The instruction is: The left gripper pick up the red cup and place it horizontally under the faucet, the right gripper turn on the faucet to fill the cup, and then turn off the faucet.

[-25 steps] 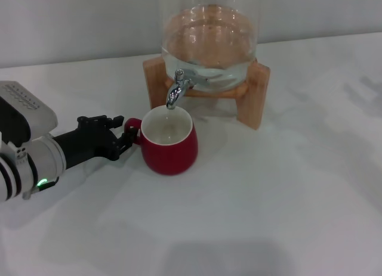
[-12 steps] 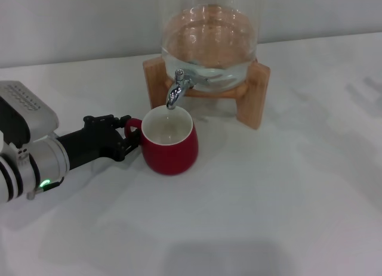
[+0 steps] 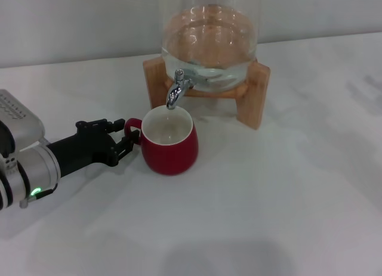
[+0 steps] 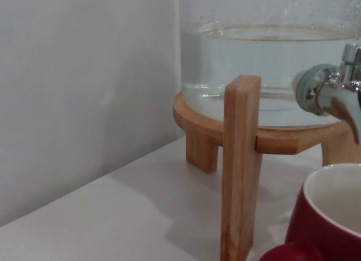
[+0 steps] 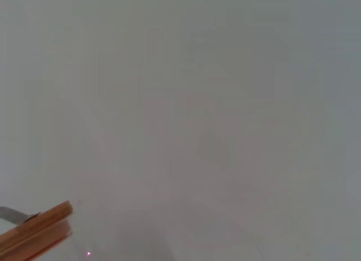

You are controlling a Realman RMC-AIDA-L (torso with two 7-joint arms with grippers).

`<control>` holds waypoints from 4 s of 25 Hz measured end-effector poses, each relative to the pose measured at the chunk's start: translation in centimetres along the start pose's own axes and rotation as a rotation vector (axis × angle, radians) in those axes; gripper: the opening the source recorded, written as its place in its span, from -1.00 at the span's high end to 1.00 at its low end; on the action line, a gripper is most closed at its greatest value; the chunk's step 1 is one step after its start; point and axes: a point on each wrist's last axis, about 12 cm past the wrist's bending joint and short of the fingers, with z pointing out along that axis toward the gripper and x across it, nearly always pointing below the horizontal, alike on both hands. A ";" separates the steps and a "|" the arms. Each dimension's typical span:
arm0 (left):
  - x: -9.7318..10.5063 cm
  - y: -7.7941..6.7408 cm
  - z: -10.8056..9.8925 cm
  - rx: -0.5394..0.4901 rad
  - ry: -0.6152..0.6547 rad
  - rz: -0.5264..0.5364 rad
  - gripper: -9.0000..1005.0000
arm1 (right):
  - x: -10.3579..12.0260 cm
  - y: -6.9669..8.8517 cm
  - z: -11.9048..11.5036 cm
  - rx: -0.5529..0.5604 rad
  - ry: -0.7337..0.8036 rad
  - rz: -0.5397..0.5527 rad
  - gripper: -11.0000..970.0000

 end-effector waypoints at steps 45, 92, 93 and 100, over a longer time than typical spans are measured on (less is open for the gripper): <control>2.7 -0.2 -14.7 -0.028 -0.458 -0.427 -0.14 | 0.1 1.7 0.2 -0.111 0.134 -0.050 -0.37; 3.8 1.5 -18.6 -0.178 -0.515 -0.697 -0.31 | 7.0 17.0 10.4 -0.263 0.433 -0.295 -0.37; 3.8 1.5 -18.6 -0.178 -0.516 -0.697 -0.31 | 7.2 17.0 10.5 -0.259 0.431 -0.297 -0.37; 3.8 1.4 -18.7 -0.173 -0.518 -0.696 -0.31 | 7.7 17.9 11.2 -0.270 0.427 -0.310 -0.37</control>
